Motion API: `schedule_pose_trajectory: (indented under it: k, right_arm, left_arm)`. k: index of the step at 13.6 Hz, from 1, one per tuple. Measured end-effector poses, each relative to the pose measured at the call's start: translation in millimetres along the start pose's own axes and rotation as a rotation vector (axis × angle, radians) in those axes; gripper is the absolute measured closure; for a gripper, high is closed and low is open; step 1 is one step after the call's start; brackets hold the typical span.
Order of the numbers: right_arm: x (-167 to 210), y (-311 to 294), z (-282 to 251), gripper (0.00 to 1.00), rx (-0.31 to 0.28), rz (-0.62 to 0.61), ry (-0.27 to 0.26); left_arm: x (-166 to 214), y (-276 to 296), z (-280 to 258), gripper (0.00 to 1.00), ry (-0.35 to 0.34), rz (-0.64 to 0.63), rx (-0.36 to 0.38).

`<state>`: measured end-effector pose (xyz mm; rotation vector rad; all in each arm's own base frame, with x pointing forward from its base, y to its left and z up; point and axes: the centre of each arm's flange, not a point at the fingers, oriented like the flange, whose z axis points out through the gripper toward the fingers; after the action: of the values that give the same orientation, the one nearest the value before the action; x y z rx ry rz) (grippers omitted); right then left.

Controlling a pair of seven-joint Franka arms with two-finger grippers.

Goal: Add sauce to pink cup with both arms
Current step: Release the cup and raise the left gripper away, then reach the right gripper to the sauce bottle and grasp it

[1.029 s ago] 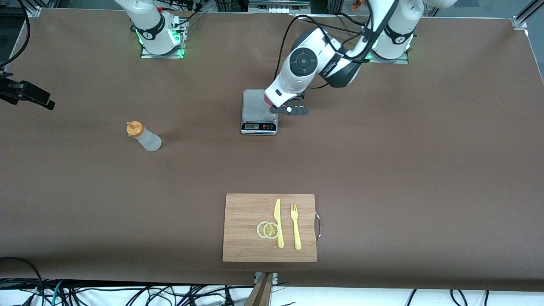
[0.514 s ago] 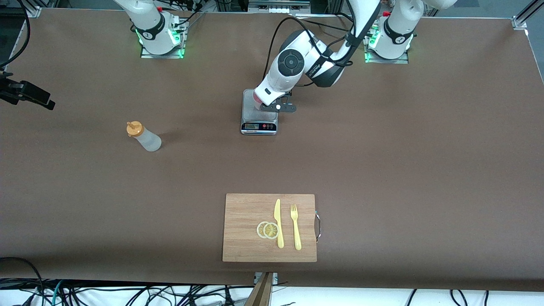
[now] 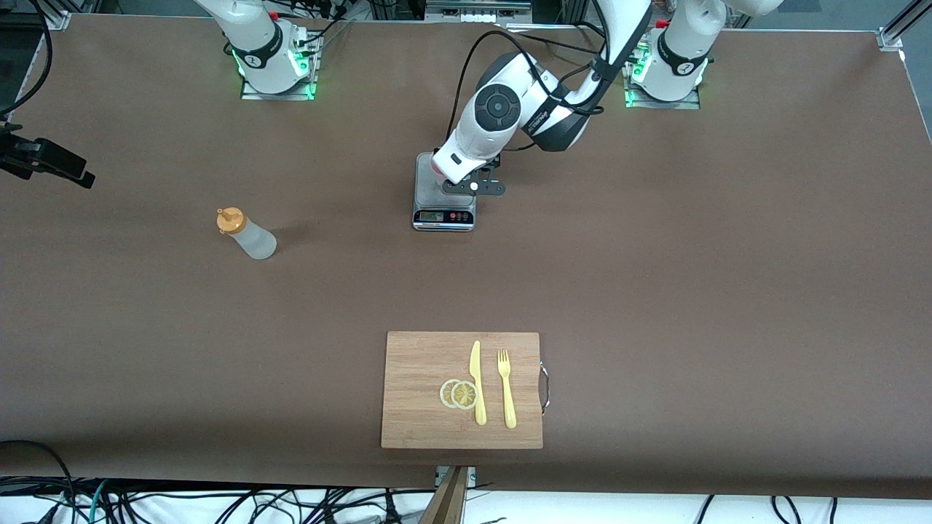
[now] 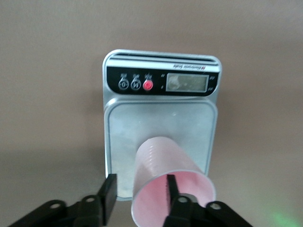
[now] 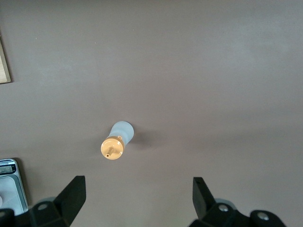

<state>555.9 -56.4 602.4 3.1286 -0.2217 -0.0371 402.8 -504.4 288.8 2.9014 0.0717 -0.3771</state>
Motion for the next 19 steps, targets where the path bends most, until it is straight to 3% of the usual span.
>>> schedule_pose_trajectory:
  k: [4, 9, 12, 13, 16, 19]
  right_arm:
    - [0, -1, 0, 0.0, 0.002, -0.001, 0.0]
    - [1, -6, 10, 0.0, 0.005, -0.03, -0.021]
    - [11, -14, 43, 0.0, 0.016, -0.254, -0.083]
    - [16, -12, 56, 0.0, 0.049, -0.345, -0.103]
    - [29, 23, 102, 0.0, 0.228, -0.588, -0.132]
    - [30, 64, 161, 0.0, 0.484, -0.809, -0.073]
  left_arm:
    - [33, -11, -88, 0.01, -0.011, -0.043, 0.003]
    - [75, -104, -258, 0.0, 0.041, -0.095, -0.049]
    - [97, -202, -325, 0.0, 0.081, -0.089, -0.031]
    - [100, -233, -343, 0.0, 0.095, -0.067, 0.0]
    - [94, -304, -388, 0.0, 0.101, -0.037, 0.044]
    - [84, -352, -416, 0.0, 0.076, -0.029, 0.047]
